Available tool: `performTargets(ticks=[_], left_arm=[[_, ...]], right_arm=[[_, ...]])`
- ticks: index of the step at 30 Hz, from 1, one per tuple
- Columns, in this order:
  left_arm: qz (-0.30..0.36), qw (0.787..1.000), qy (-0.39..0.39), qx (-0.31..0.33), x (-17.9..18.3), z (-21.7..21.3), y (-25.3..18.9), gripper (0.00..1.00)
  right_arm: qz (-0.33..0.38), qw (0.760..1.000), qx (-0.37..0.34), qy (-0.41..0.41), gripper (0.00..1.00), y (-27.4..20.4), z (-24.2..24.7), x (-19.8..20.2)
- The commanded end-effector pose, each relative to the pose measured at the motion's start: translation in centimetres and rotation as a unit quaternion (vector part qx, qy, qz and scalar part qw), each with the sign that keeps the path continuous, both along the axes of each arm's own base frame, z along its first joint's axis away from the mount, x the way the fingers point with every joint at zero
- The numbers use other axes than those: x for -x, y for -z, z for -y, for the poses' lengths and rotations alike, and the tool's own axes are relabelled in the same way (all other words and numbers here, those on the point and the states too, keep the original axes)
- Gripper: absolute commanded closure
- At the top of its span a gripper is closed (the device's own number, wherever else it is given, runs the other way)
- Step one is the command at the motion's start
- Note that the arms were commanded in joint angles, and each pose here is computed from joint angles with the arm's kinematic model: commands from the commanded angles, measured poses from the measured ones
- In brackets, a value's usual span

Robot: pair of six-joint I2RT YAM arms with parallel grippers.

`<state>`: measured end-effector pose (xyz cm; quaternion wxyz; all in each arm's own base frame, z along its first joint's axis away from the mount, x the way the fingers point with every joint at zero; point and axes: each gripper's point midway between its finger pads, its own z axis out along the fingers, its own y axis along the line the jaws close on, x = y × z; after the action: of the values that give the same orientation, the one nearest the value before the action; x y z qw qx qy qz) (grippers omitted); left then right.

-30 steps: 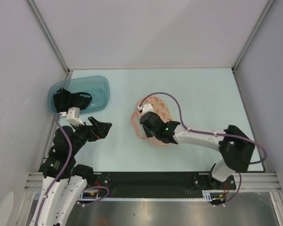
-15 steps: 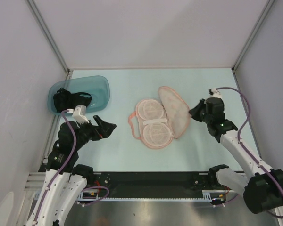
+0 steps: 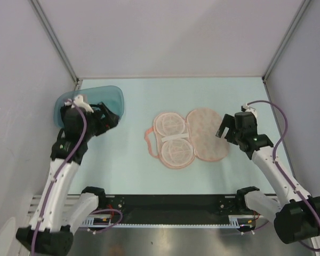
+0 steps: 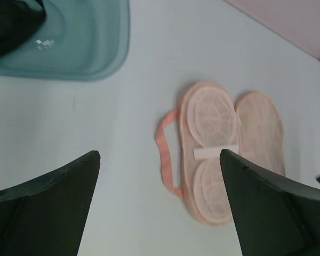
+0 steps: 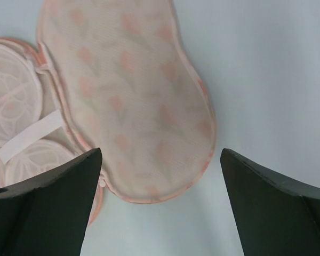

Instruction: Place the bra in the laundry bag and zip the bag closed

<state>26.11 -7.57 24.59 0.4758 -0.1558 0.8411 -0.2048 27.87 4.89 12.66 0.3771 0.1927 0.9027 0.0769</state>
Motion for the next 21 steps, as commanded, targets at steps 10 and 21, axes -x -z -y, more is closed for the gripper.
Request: performTargets(ticks=[10, 21], left_arm=[[-0.062, 0.964, -0.245, -0.088, -17.2, -17.9, 0.9, 0.06], [-0.204, 0.937, -0.24, -0.152, -22.8, -27.1, 12.2, 0.04]], right_arm=[[0.044, 0.989, 0.013, -0.143, 0.0, -2.3, -12.4, -4.9], [-0.019, 0.977, -0.016, -0.213, 0.01, 2.7, -18.7, -5.3]])
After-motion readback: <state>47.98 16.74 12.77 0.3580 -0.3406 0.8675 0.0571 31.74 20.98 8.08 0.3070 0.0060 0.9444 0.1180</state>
